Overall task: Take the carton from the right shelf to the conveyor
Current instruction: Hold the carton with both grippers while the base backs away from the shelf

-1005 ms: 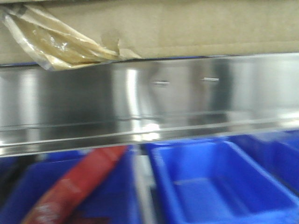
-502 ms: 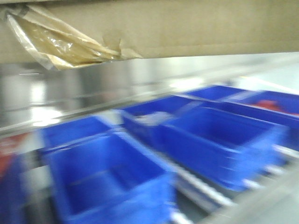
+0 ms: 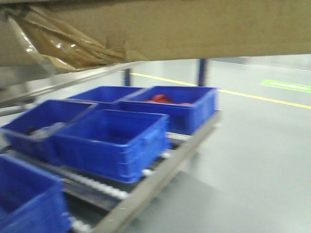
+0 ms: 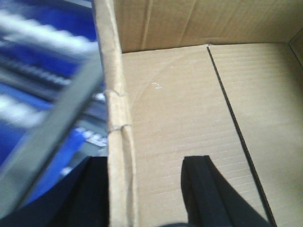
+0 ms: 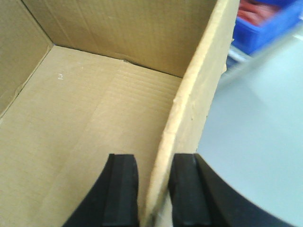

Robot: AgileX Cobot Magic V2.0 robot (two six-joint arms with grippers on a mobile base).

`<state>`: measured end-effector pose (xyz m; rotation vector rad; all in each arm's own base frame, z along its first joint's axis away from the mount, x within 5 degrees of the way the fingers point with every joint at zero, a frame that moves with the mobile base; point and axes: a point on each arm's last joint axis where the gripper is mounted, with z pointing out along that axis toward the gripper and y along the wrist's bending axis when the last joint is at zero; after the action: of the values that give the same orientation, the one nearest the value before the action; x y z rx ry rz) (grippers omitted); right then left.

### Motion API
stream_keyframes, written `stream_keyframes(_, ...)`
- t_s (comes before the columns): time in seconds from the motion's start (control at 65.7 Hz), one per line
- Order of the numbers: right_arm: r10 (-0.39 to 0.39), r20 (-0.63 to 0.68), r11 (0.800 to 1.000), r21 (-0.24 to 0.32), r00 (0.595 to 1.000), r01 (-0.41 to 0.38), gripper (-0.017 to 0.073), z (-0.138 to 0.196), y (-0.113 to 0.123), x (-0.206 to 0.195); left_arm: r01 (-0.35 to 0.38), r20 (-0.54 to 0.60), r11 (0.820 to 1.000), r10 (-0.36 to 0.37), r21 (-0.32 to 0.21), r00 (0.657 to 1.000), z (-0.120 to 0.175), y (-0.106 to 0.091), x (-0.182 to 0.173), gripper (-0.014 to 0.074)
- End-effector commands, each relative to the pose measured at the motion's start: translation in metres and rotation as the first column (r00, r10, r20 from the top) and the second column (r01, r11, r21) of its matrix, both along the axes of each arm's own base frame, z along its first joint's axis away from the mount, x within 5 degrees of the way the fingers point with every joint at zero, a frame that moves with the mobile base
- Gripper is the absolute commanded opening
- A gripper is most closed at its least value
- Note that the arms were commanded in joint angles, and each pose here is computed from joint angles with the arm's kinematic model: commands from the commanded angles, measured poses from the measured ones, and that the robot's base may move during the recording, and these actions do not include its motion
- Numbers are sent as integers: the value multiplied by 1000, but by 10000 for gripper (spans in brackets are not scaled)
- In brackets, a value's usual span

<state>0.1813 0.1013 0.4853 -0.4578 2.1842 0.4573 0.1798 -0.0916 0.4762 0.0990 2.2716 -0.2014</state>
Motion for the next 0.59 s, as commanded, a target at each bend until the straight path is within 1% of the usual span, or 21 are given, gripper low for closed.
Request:
stream_keyframes(0.0, -16, 85, 1000, -17, 996, 18, -68, 7, -6, 0, 35, 30, 999, -35, 4, 999, 6, 2, -7, -15)
stream_keyframes(0.579, -16, 85, 1000, -17, 996, 18, -68, 7, -6, 0, 35, 30, 999, -35, 4, 999, 6, 2, -7, -15)
